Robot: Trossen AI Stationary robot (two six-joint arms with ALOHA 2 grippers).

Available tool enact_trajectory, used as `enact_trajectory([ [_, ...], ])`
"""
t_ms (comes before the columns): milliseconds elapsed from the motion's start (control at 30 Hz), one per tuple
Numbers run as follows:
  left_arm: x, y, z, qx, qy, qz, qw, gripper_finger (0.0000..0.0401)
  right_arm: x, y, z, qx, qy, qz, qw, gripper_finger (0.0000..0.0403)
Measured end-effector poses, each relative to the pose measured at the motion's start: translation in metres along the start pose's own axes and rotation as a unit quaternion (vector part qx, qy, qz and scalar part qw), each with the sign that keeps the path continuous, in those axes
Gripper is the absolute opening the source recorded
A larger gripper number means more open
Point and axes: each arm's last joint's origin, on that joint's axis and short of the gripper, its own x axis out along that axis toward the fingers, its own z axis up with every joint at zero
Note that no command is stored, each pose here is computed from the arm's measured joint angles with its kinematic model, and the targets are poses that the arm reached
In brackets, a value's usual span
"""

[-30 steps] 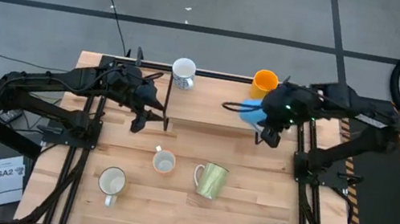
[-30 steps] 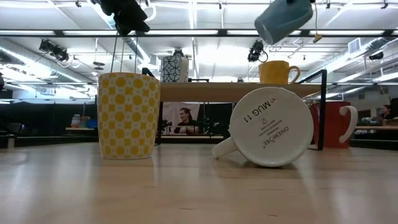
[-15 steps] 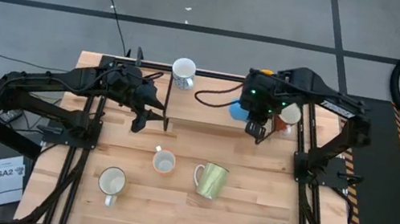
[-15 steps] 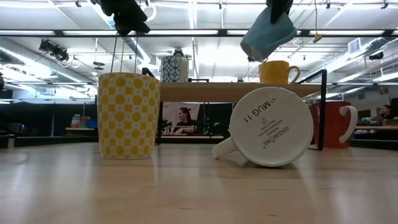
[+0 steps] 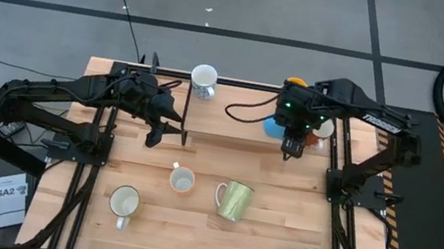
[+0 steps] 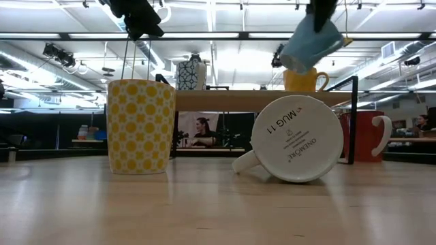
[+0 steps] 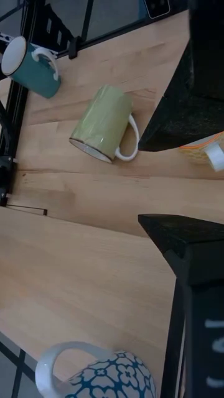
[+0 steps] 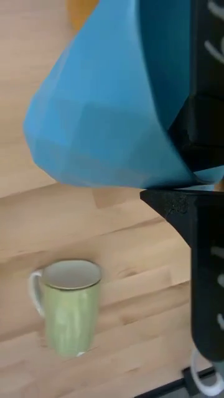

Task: Place coffee mugs
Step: Put the light blue mug on the shelf

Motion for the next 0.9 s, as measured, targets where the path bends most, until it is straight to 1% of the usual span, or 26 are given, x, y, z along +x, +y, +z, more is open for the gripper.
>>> enact_trajectory([
  [333, 0.0, 0.0, 0.0, 0.0, 0.0, 0.0, 1.0, 0.0181, 0.012, -0.002, -0.018, 0.001, 0.029, -0.002, 1.0, 0.0039],
  [433, 0.0, 0.0, 0.0, 0.0, 0.0, 0.0, 1.0, 0.0181, 0.018, -0.003, -0.019, 0.001, 0.039, -0.004, 0.999, 0.0039],
  [567, 0.0, 0.0, 0.0, -0.001, 0.0, 0.0, 1.0, 0.0181, 0.027, -0.004, -0.021, 0.001, 0.056, -0.023, 0.998, 0.0039],
  [733, 0.0, 0.0, 0.0, -0.001, 0.0, 0.0, 1.0, 0.0181, 0.028, -0.005, -0.021, 0.0, 0.057, -0.031, 0.998, 0.0039],
  [900, 0.0, 0.0, 0.0, 0.0, -0.001, 0.0, 1.0, 0.0181, 0.028, -0.006, -0.021, -0.001, 0.055, -0.051, 0.997, 0.0039],
])
